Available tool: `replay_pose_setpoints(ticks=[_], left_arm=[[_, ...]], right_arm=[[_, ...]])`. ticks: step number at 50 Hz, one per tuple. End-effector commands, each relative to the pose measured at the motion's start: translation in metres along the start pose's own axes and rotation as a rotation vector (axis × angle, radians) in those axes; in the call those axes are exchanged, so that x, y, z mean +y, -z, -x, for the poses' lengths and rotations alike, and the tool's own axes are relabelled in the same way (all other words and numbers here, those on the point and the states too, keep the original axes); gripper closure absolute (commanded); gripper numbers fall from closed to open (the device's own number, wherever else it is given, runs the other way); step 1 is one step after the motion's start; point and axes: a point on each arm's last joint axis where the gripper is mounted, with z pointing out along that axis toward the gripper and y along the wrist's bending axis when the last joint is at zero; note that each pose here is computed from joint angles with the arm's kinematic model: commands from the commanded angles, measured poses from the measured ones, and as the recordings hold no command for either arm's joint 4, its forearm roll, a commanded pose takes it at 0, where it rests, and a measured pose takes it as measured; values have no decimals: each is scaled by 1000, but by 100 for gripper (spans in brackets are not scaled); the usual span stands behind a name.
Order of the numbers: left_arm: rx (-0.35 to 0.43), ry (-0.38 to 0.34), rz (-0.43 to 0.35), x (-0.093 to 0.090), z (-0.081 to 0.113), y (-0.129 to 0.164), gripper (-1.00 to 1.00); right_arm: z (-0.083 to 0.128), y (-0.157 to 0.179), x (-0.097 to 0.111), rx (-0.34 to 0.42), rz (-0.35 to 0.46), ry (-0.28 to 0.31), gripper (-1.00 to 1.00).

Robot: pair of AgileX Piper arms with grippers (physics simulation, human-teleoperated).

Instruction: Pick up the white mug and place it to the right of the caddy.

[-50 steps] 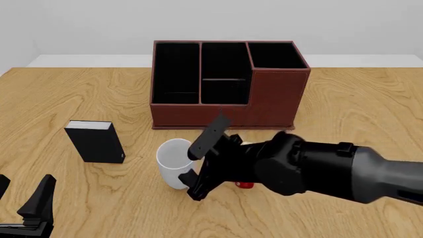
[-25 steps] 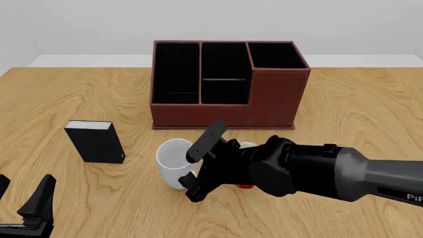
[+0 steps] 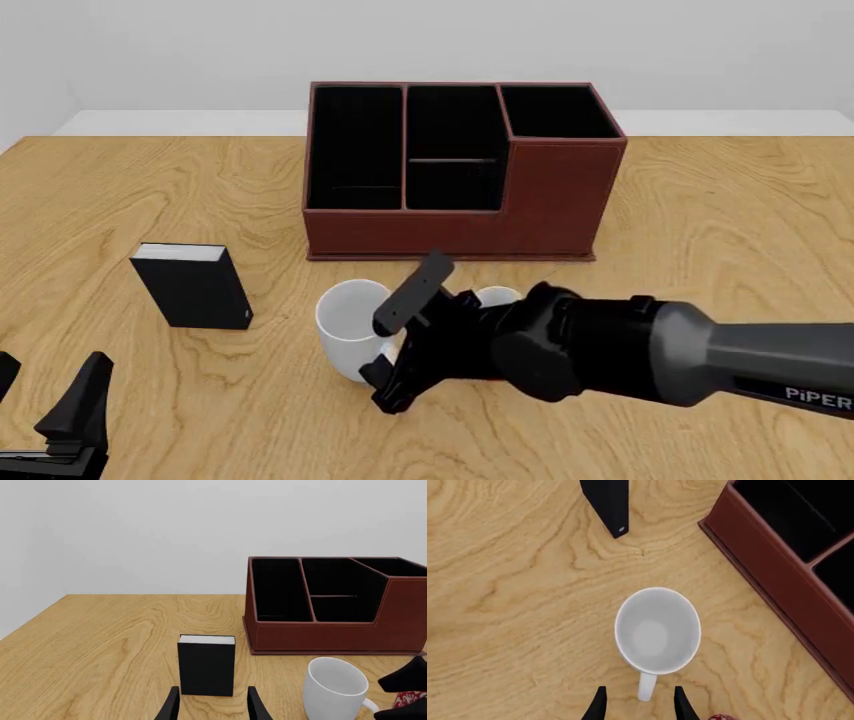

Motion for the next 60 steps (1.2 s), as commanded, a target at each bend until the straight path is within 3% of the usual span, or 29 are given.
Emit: replay_pose_setpoints(ticks=[1,60], left_arm=[[0,0,0,0,0,0,-100],[0,0,0,0,0,0,-100]], right_arm=[[-4,-5,-1,10,-1,-6,-100],[-27,-37,-2,78,-4,-60,-100]])
